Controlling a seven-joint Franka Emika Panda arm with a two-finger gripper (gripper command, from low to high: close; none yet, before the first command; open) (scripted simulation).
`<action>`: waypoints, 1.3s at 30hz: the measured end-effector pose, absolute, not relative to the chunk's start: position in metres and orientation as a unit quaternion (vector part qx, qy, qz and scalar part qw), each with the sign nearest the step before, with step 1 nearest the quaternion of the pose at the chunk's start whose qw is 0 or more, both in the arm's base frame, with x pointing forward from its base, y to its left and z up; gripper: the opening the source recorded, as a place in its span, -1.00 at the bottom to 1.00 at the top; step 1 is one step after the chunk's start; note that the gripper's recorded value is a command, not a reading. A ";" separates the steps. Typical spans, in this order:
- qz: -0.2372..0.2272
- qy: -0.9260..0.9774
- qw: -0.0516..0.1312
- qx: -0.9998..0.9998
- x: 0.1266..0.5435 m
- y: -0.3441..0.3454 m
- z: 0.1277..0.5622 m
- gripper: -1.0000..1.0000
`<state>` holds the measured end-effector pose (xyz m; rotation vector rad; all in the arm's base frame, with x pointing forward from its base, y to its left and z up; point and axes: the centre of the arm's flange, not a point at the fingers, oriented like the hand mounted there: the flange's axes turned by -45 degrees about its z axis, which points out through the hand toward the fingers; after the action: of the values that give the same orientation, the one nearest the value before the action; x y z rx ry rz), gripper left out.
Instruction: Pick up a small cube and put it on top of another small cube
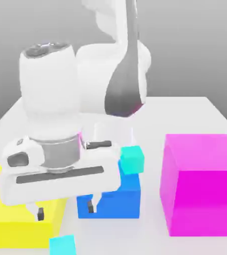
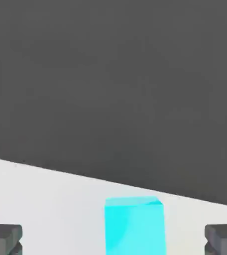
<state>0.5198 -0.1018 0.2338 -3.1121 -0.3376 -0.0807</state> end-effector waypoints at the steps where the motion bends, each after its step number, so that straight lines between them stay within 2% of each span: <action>1: -0.013 -0.112 0.002 -0.994 0.516 -0.106 0.217 0.00; 5: -0.001 -0.116 0.000 -0.993 0.514 -0.110 0.158 0.00; 6: -0.001 -0.116 0.000 -0.993 0.513 -0.110 0.144 -1.00; 13: 0.000 -0.116 0.000 -0.993 0.513 -0.110 0.141 -1.00; 17: 0.000 -0.116 0.000 -0.993 0.513 -0.110 0.188 -1.00; 25: -0.004 -0.063 0.050 -0.997 0.477 -0.050 0.260 -1.00; 30: -0.001 -0.033 0.067 -0.997 0.444 -0.013 0.298 -1.00; 34: 0.003 -0.005 0.070 -0.998 0.412 0.008 0.322 -1.00; 39: 0.006 0.029 0.058 -0.998 0.370 0.031 0.345 -1.00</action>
<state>0.3699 0.0310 0.3446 -3.0233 0.0877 0.0179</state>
